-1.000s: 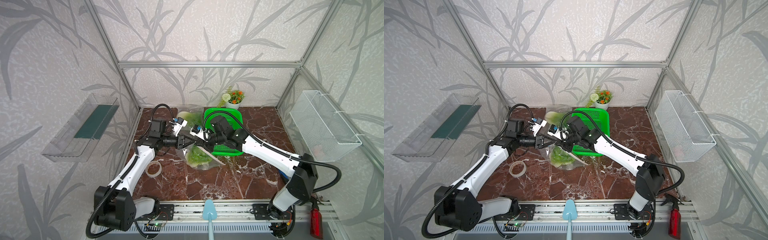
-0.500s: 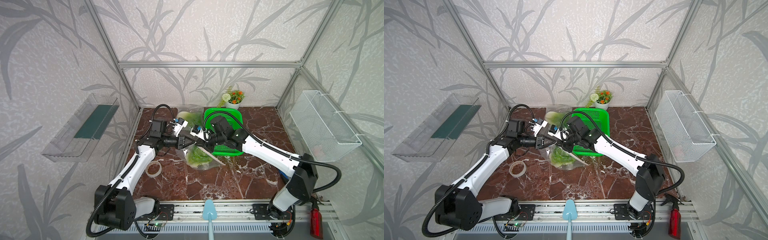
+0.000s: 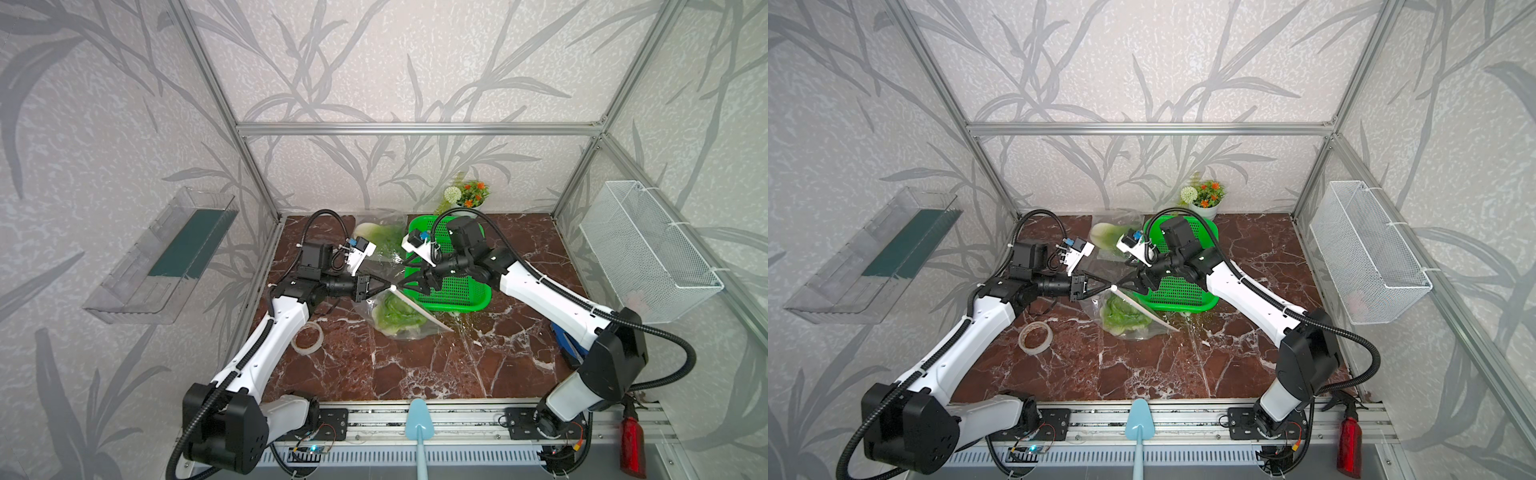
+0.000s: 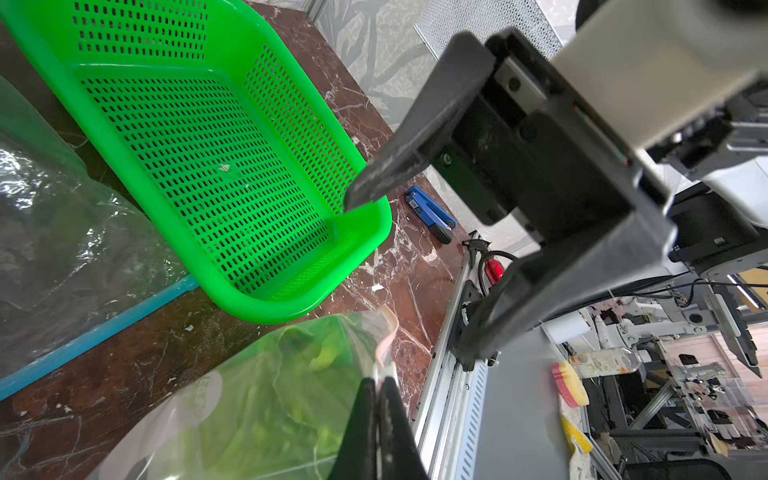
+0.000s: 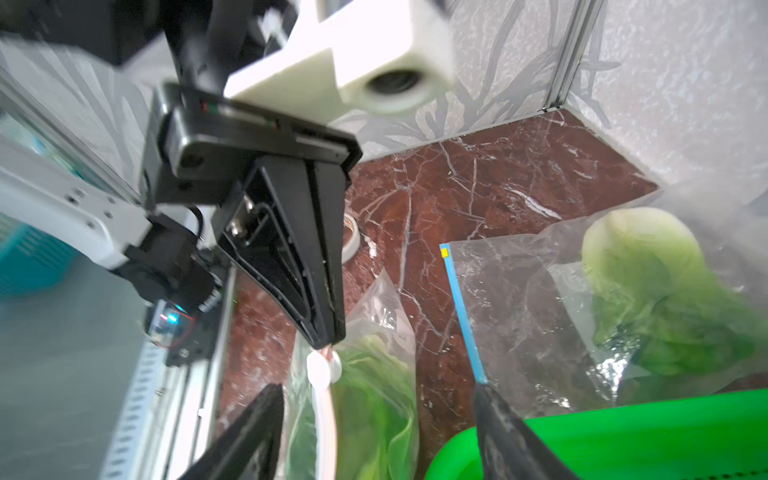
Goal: Open the zip-top bag and take out the chinese cabbages
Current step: Unzip the zipper on the zipper food storage bag.
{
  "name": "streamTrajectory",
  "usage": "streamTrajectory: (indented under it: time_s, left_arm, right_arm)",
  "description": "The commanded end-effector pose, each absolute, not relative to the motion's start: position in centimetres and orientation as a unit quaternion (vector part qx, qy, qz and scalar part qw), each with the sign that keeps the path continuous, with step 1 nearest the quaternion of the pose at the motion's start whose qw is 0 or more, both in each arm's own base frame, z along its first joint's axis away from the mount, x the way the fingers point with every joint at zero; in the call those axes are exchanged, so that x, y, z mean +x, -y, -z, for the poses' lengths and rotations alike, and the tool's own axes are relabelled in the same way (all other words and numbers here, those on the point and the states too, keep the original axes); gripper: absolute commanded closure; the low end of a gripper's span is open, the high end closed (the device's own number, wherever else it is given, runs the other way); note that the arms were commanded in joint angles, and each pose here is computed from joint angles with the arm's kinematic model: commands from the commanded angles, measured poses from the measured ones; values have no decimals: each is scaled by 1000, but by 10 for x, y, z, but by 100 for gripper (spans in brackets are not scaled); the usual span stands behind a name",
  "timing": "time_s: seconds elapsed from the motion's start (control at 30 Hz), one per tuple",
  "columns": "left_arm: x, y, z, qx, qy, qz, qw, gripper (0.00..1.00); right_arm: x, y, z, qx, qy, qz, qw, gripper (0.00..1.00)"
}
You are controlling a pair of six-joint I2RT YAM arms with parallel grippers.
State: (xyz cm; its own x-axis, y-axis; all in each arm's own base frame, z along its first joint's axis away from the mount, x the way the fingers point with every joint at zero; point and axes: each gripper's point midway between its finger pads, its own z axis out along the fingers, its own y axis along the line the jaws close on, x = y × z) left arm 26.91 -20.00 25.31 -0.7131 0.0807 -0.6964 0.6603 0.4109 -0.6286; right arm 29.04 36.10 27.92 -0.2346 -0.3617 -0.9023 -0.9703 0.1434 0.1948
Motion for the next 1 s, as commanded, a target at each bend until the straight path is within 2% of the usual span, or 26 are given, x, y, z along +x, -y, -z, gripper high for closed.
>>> streamTrajectory:
  time_s: [0.0, 0.07, 0.3, 0.4, 0.83, 0.97]
  left_arm:
    - [266, 200, -263, 257, -772, 482, 326, 100]
    - [266, 199, -263, 259, -770, 479, 332, 100]
    - [264, 198, -268, 265, -764, 472, 351, 100]
    - [263, 197, -270, 268, -761, 470, 358, 100]
    - [262, 198, -273, 269, -755, 474, 364, 100]
    - [263, 197, -272, 266, -755, 472, 368, 100]
  right_arm:
    - [264, -365, -307, -501, -607, -529, 317, 50]
    - [262, -366, -308, -496, -596, -561, 291, 54]
    - [255, -370, -307, -494, -579, -598, 250, 53]
    - [258, -376, -292, -487, -584, -609, 225, 53]
    - [264, -395, -276, -481, -584, -622, 202, 57]
    - [265, -397, -276, -479, -581, -627, 200, 65]
